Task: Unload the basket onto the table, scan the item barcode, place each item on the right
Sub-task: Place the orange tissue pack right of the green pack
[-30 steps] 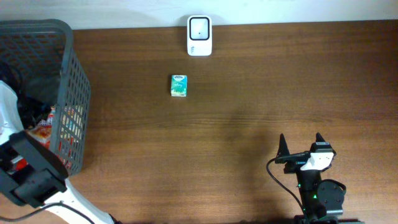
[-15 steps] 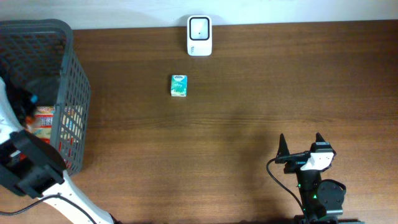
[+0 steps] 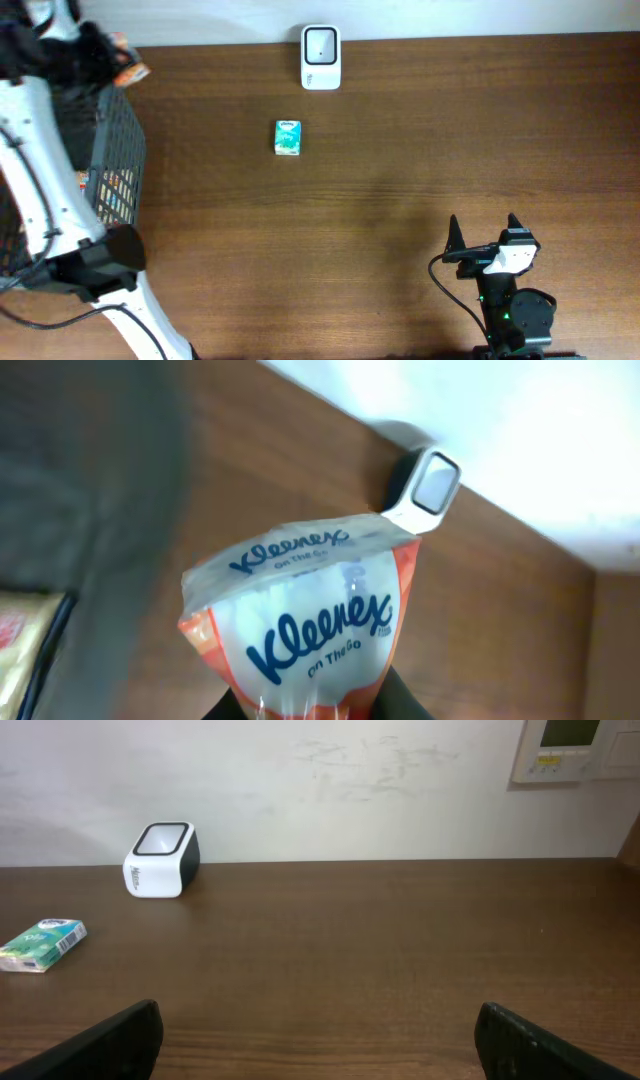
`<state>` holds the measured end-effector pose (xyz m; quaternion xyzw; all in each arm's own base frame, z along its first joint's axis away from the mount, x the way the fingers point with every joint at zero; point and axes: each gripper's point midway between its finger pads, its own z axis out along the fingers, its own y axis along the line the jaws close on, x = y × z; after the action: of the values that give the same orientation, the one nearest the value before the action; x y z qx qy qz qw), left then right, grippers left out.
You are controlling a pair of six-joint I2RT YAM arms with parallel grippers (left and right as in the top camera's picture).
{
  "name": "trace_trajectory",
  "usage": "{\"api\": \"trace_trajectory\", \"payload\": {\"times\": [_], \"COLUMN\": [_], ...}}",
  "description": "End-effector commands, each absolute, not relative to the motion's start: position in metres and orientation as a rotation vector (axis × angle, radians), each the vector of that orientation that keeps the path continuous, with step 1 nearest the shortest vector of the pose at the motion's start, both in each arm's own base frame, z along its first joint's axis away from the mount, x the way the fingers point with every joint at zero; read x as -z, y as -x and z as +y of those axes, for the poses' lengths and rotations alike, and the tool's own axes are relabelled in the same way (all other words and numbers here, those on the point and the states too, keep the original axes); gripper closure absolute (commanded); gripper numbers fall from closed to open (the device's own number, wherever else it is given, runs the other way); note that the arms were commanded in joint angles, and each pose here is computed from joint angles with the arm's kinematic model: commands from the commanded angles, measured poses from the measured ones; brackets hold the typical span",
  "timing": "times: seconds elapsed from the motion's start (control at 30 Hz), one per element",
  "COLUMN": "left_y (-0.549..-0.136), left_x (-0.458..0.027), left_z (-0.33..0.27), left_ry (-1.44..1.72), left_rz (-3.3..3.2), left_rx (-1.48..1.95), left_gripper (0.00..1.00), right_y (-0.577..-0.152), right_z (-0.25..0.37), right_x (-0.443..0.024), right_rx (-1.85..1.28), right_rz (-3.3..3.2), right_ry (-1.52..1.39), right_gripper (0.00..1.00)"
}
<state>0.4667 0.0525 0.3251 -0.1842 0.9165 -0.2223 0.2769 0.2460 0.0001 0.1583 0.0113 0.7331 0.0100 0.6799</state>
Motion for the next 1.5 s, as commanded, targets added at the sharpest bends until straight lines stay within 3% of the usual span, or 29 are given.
{"api": "trace_trajectory", "payload": {"times": [0.0,0.27,0.43,0.57,0.73,0.8,0.83,0.97,1.1,1.13,1.17,1.2,1.47], "left_y": [-0.464,-0.474,-0.478,-0.479,-0.475,-0.474,-0.475,-0.486,-0.502,-0.503,-0.502,-0.5,-0.472], "left_x": [-0.351,-0.283,-0.184,-0.105,-0.037,-0.03,-0.03,-0.071,-0.166,-0.195,-0.217,-0.245,-0.343], "left_z": [0.008,-0.137,-0.241,-0.268,-0.275,-0.275,-0.275,-0.272,-0.251,-0.24,-0.23,-0.215,-0.086], "left_ry": [0.245,-0.139,-0.375,-0.346,-0.259,-0.26,-0.26,-0.255,-0.187,-0.161,-0.14,-0.11,0.045], "left_rz": [2.43,2.609,2.709,2.822,2.929,2.942,2.938,2.885,2.736,2.687,2.649,2.594,2.445], "left_rx": [0.525,0.438,0.488,0.362,0.256,0.248,0.249,0.273,0.331,0.346,0.356,0.367,0.253], "left_gripper": [1.0,1.0,1.0,1.0,0.83,0.49,0.39,0.36,0.34,0.27,0.07,0.04,0.01], "right_y": [-0.246,-0.246,-0.246,-0.246,-0.246,-0.246,-0.246,-0.246,-0.246,-0.246,-0.246,-0.246,-0.246], "right_z": [-0.002,-0.002,-0.002,-0.002,-0.002,-0.002,-0.002,-0.002,-0.002,-0.002,-0.002,-0.002,-0.002], "right_x": [-0.155,-0.155,-0.155,-0.155,-0.155,-0.155,-0.155,-0.155,-0.155,-0.155,-0.155,-0.155,-0.155], "right_rx": [-0.024,-0.024,-0.024,-0.024,-0.024,-0.024,-0.024,-0.024,-0.024,-0.024,-0.024,-0.024,-0.024], "right_rz": [1.651,1.65,1.65,1.65,1.65,1.65,1.65,1.65,1.65,1.65,1.65,1.651,1.65], "right_ry": [-0.042,-0.042,-0.042,-0.042,-0.042,-0.042,-0.042,-0.042,-0.042,-0.042,-0.042,-0.042,-0.042], "right_gripper": [0.01,0.01,0.01,0.02,0.02,0.01,0.01,0.02,0.01,0.01,0.02,0.02,0.01]}}
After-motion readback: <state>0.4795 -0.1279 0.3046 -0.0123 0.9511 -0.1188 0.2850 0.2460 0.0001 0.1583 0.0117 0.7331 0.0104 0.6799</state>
